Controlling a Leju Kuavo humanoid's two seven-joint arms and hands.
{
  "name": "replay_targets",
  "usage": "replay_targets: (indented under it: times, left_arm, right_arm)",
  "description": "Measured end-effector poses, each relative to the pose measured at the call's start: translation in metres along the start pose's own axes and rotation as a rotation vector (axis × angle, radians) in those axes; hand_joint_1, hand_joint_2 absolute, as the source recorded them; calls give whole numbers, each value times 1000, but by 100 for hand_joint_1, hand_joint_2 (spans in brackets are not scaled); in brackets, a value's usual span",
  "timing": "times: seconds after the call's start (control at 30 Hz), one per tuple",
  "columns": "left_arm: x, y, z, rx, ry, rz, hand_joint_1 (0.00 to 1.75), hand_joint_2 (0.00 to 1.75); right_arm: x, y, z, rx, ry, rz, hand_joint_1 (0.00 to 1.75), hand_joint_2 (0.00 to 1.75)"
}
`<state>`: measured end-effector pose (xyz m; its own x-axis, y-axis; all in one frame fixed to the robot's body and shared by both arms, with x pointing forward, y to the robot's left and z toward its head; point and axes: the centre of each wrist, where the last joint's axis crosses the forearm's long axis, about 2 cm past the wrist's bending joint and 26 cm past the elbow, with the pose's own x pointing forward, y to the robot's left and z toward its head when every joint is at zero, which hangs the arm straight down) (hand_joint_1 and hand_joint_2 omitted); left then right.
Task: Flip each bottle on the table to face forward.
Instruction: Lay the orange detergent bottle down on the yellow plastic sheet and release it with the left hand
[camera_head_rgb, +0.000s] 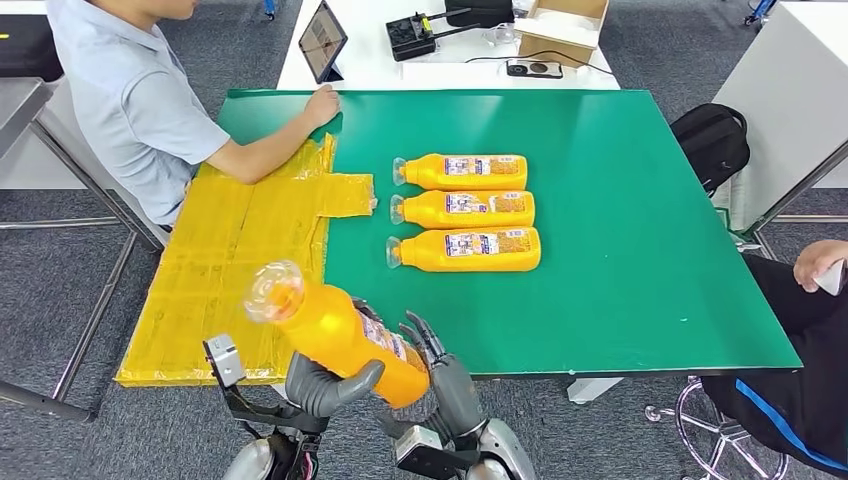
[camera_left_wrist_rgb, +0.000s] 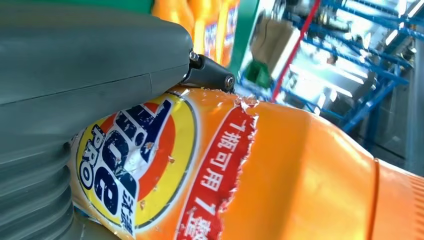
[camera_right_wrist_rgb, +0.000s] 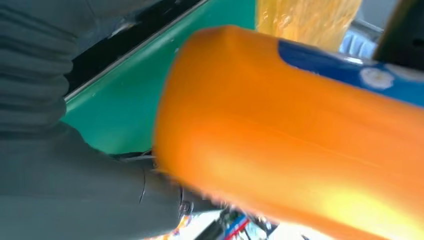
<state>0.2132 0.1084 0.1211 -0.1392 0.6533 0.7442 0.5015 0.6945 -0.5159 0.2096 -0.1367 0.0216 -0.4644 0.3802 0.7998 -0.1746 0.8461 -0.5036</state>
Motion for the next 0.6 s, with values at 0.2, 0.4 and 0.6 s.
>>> replay_targets:
  times: [0.2, 0.4, 0.6]
  left_arm:
    - [14, 31, -7, 29, 43, -367, 175, 175]
    - [38, 72, -12, 69, 45, -687, 175, 175]
    - [70, 107, -26, 128, 11, -859, 175, 175]
  right_arm:
    - [-4, -12, 9, -86, -25, 126, 0, 0]
    - [-8, -28, 11, -135, -72, 224, 0, 0]
    - [-6, -41, 10, -164, -109, 247, 0, 0]
